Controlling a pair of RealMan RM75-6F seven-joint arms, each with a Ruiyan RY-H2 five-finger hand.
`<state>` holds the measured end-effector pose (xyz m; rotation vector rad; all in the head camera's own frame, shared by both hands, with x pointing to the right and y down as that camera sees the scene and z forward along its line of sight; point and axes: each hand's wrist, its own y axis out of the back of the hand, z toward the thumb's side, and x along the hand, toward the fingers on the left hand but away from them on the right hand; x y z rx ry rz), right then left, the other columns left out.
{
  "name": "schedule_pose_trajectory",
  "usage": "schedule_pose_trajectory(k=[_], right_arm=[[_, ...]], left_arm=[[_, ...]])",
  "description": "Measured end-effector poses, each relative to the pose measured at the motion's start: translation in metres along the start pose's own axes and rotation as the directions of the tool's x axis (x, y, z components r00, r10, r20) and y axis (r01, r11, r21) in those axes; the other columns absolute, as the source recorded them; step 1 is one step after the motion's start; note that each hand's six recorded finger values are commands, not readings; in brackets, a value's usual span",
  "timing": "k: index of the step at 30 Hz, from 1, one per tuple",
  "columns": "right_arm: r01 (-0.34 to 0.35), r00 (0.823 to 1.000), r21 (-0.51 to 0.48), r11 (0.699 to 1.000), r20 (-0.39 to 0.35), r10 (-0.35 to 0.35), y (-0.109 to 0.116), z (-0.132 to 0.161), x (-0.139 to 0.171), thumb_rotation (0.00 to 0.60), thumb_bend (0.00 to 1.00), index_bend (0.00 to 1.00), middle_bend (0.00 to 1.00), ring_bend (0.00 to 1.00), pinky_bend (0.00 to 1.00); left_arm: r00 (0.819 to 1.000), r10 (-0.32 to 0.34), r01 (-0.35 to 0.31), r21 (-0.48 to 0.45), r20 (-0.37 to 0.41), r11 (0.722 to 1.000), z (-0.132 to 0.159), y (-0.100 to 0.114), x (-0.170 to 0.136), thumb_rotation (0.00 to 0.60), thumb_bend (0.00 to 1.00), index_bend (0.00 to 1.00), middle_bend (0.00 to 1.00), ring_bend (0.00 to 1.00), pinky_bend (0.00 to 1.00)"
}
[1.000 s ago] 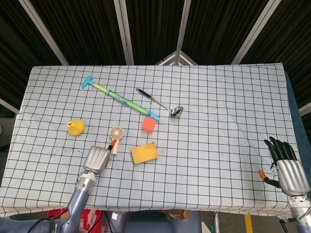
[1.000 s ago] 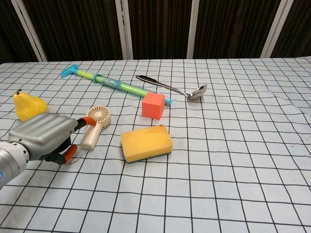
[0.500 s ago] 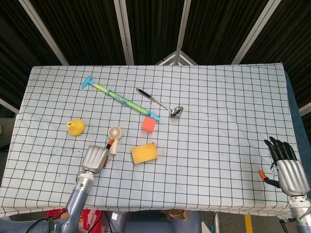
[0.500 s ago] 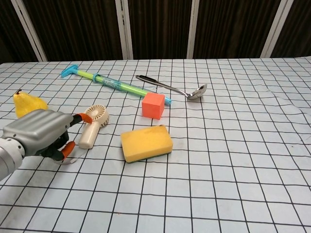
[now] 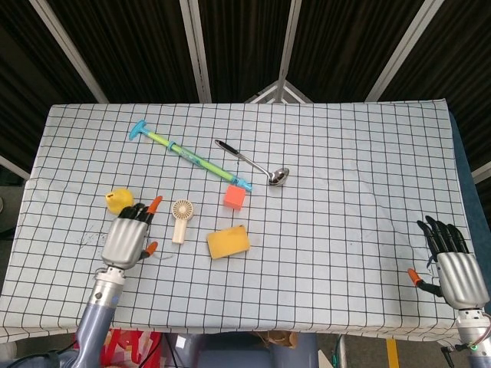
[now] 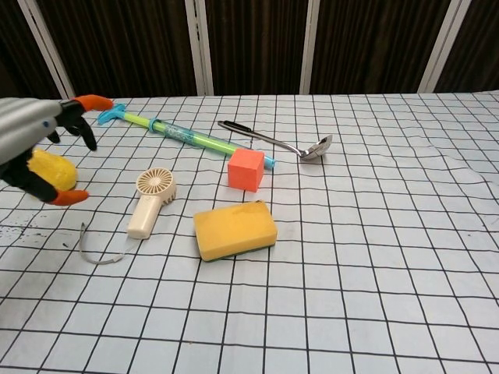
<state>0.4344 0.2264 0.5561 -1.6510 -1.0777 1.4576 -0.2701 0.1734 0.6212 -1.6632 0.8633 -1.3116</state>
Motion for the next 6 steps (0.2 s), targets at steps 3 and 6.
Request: schedule_pose_trajectory(k=[3,6], right_arm=[[0.001,1.000,0.004,1.000,0.000,-0.001,0.000,0.000,0.000,0.600,0.28,0.07,0.00,0.00,0.00],[0.004,1.000,0.008,1.000,0.001,-0.004,0.000,0.001,0.000,0.600,0.28,0.07,0.00,0.00,0.00]], left_arm=[[1.000,0.006,-0.006,0.005,-0.028,1.000,-0.024,0.006,-0.023,0.600,0.19,0.00,0.07,0.03,0.03],[0.998,0.020,-0.018,0.034,-0.052,0.999,-0.048,0.011,-0.048,0.600,0.19,0.00,0.03,0.01,0.01]])
